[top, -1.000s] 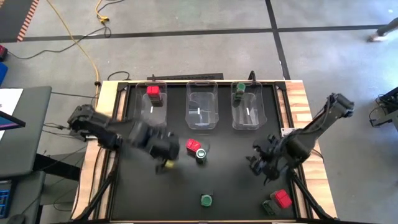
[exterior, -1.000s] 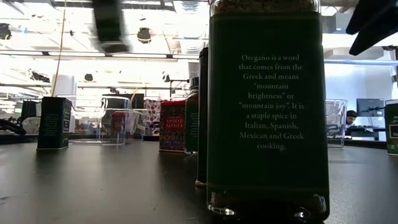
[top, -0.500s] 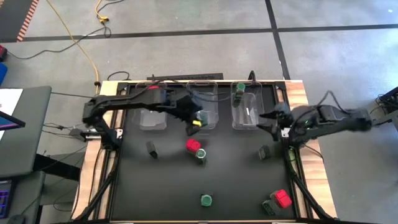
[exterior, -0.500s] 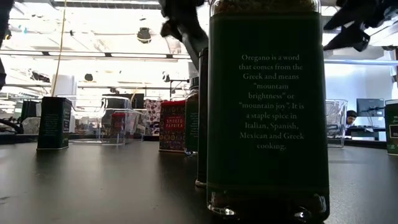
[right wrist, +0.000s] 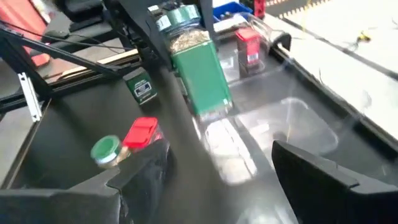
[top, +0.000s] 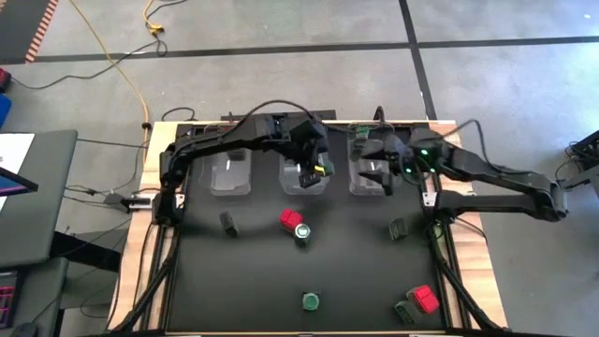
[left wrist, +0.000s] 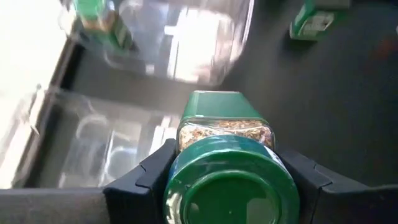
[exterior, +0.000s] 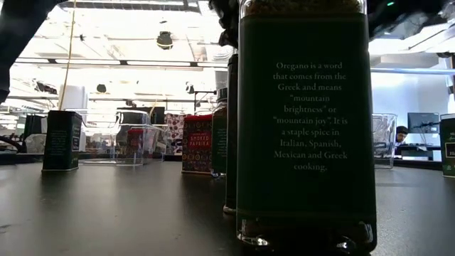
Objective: Sort spices by type
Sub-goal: Put the green seasoning bottle into the right transparent bin
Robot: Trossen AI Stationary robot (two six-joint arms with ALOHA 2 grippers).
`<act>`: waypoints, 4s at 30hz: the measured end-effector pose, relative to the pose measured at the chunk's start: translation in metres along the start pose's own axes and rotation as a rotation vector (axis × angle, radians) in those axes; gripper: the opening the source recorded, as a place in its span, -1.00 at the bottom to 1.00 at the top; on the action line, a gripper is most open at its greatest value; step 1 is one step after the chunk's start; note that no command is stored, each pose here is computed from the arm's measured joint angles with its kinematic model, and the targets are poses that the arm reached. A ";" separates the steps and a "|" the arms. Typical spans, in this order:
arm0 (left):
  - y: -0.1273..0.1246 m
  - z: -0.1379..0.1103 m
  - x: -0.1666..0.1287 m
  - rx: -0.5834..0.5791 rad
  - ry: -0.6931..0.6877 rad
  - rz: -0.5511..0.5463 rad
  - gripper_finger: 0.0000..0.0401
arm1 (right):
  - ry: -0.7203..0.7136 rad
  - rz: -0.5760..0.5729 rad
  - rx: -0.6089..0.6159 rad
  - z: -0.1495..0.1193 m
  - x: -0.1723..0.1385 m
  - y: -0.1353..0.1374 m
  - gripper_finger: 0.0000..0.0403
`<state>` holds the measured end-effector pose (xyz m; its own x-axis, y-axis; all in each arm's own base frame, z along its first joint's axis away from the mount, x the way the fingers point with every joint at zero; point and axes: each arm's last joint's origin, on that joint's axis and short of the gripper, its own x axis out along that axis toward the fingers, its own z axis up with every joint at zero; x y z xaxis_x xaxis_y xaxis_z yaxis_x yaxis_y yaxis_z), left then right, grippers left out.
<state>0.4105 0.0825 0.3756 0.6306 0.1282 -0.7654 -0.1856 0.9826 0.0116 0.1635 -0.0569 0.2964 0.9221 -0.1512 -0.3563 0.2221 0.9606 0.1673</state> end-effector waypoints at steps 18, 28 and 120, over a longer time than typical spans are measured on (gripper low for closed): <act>0.002 0.005 -0.004 0.074 -0.026 -0.014 -0.05 | 0.017 0.070 -0.182 0.031 0.092 0.000 0.57; 0.002 0.004 -0.004 0.089 -0.013 -0.016 -0.05 | 0.266 0.045 -0.222 0.038 0.116 -0.003 0.45; -0.025 -0.033 0.013 -0.193 -0.728 -0.078 0.93 | -0.228 0.049 0.017 0.029 0.012 0.019 0.08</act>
<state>0.3984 0.0551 0.3446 0.9734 0.1810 -0.1408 -0.2059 0.9601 -0.1891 0.1882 -0.0467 0.3218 0.9793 -0.1548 -0.1305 0.1785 0.9643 0.1957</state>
